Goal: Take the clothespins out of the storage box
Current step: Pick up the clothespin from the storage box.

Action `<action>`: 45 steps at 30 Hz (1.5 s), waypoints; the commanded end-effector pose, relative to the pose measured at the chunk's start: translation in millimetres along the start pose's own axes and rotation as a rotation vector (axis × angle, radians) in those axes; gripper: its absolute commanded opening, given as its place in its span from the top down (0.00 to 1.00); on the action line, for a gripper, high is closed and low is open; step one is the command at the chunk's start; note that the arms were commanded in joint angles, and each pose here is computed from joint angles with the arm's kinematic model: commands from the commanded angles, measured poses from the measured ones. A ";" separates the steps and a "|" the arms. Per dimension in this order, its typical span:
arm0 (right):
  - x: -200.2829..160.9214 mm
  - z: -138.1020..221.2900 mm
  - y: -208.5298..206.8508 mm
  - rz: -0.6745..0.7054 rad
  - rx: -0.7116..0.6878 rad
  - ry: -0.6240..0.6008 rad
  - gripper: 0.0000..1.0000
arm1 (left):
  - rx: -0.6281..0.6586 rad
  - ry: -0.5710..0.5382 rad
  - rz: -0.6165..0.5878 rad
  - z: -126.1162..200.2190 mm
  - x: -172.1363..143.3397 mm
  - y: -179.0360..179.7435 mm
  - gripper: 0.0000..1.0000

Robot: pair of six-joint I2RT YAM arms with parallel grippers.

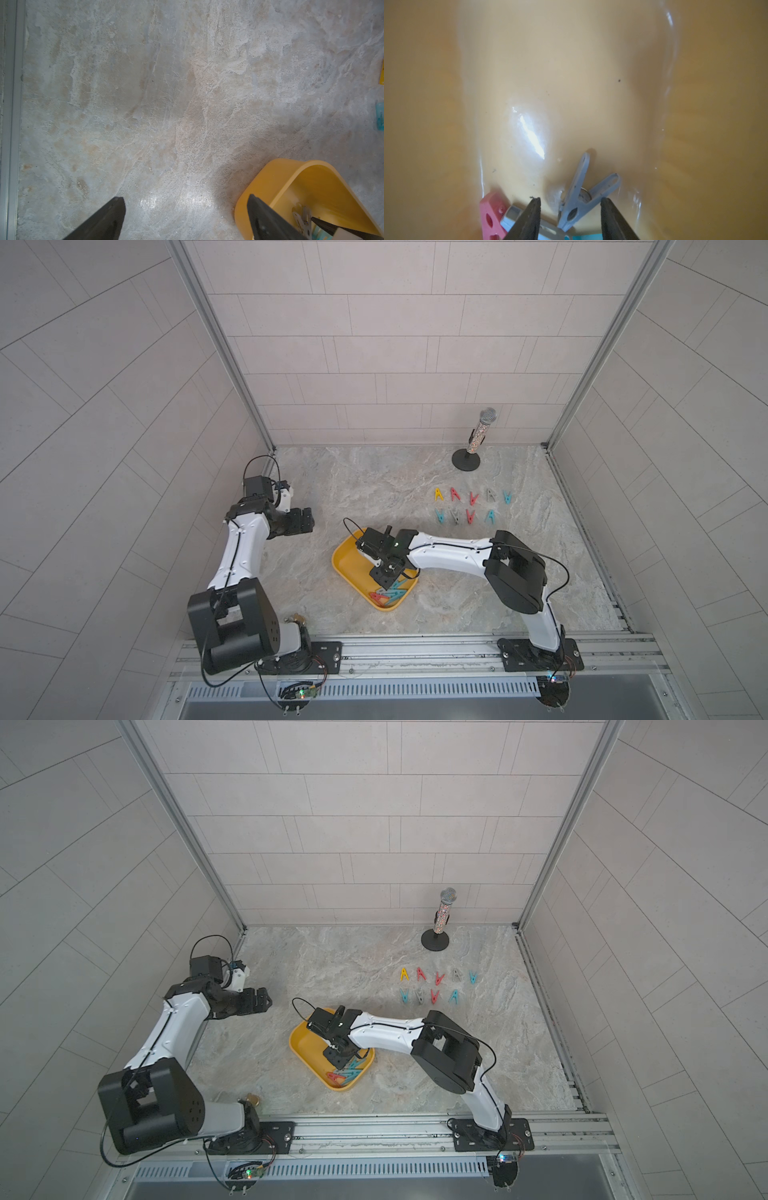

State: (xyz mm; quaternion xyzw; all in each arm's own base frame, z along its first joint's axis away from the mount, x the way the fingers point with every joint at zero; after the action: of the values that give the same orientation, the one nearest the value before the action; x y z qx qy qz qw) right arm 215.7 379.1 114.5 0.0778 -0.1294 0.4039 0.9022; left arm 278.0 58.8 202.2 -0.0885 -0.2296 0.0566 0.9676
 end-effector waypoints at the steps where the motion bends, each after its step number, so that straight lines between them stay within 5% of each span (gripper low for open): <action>1: -3.6 -6.2 -4.2 0.006 -0.043 0.040 0.51 | 0.010 -0.018 0.002 6.4 3.5 1.1 0.00; 12: -4.8 -16.9 -7.8 0.007 -0.060 0.068 0.55 | 0.013 -0.021 0.002 6.8 3.9 1.7 0.00; 18: -5.2 -18.1 -8.1 0.011 -0.064 0.071 0.65 | 0.012 -0.020 0.003 7.0 3.5 1.6 0.00; 26: -7.2 -21.2 -9.7 0.010 -0.072 0.080 0.58 | 0.013 -0.022 0.003 7.4 3.6 1.5 0.00; 38: -6.3 -19.1 -12.1 0.004 -0.070 0.072 0.63 | 0.011 -0.025 0.006 8.0 3.7 2.3 0.00; 45: -3.4 -13.9 -11.5 0.004 -0.065 0.056 0.75 | 0.008 -0.024 0.006 8.0 3.6 2.1 0.00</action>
State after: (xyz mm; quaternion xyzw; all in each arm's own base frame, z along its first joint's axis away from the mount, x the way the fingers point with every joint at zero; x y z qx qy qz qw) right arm 226.0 379.9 103.5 0.0543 -0.1319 0.4031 0.9040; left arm 277.6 60.2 202.2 -0.0879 -0.2296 0.0593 0.9675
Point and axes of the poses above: each gripper's point midway between its finger pads, its own z axis back along the fingers, its own y axis along the line the jaws close on, x = y × z, the point moved 8 cm from there along z, back along the fingers
